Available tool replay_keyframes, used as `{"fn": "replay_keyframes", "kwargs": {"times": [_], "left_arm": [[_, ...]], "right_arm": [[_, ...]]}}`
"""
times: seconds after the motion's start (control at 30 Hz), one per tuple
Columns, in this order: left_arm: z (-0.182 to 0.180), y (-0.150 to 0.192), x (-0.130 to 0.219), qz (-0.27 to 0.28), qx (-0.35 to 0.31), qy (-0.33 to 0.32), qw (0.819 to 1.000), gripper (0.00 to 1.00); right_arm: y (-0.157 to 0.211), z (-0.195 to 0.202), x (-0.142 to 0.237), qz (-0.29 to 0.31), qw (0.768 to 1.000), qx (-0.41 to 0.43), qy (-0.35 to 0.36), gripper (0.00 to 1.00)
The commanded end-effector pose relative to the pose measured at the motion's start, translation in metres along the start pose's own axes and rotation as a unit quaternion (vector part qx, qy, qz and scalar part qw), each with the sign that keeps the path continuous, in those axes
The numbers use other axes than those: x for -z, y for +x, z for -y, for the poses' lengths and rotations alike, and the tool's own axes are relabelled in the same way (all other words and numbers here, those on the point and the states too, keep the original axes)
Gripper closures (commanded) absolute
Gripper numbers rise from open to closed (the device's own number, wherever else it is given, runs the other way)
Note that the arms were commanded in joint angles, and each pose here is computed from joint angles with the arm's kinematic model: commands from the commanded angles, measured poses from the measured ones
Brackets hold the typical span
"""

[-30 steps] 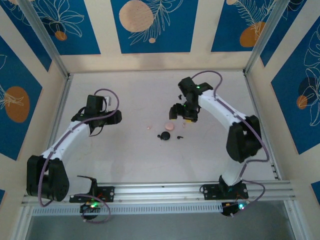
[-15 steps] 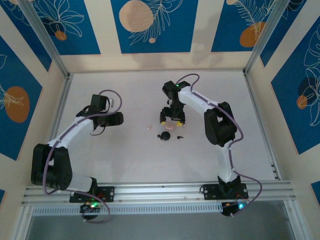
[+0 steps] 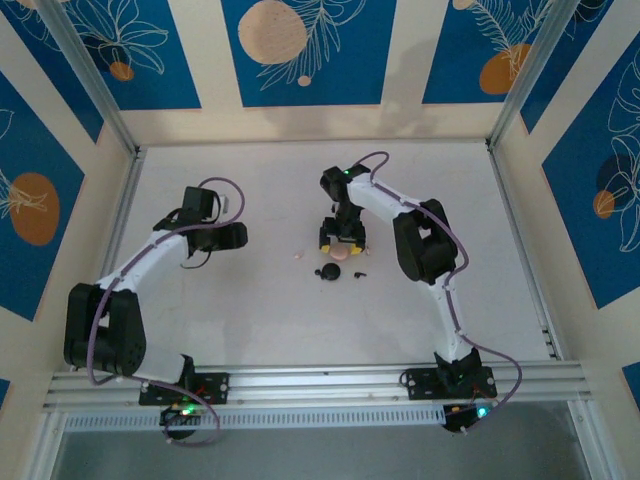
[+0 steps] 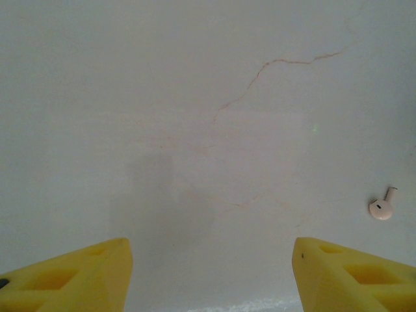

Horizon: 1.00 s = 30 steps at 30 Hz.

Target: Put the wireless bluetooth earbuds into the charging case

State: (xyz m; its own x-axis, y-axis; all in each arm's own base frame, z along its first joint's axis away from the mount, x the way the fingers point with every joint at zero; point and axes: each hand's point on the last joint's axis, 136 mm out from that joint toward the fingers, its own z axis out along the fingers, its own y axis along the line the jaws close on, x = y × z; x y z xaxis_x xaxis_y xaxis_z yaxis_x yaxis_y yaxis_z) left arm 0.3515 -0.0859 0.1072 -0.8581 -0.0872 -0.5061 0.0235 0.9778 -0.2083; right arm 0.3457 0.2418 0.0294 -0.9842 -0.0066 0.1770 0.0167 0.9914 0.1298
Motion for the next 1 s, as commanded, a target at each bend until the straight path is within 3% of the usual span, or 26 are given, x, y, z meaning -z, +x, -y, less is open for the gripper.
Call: {"fn": "replay_keyframes", "kwargs": {"times": [0.0,0.33,0.47,0.63,0.8,0.97], "left_arm": [[0.006,-0.004,0.001,-0.003,-0.002,0.007,1.0,0.35],[0.006,-0.005,0.004,-0.004,-0.001,0.007,1.0,0.36],[0.01,-0.008,0.012,0.0,-0.002,0.014,1.0,0.38],[0.031,-0.019,0.03,0.013,-0.005,0.065,0.998,0.39],[0.061,-0.033,0.062,0.028,-0.014,0.135,0.99,0.4],[0.098,-0.045,0.103,0.048,-0.044,0.223,0.973,0.41]], "right_arm": [[0.0,-0.003,-0.003,-0.011,1.0,-0.002,-0.001,0.34],[-0.002,-0.004,-0.01,-0.006,1.0,0.001,-0.003,0.54],[-0.006,-0.006,0.005,0.032,0.999,0.015,-0.01,0.55],[-0.009,-0.012,0.043,0.122,0.989,0.075,-0.031,0.55],[0.002,-0.013,0.088,0.229,0.956,0.18,-0.045,0.54],[0.026,-0.024,0.132,0.33,0.89,0.298,-0.098,0.54]]}}
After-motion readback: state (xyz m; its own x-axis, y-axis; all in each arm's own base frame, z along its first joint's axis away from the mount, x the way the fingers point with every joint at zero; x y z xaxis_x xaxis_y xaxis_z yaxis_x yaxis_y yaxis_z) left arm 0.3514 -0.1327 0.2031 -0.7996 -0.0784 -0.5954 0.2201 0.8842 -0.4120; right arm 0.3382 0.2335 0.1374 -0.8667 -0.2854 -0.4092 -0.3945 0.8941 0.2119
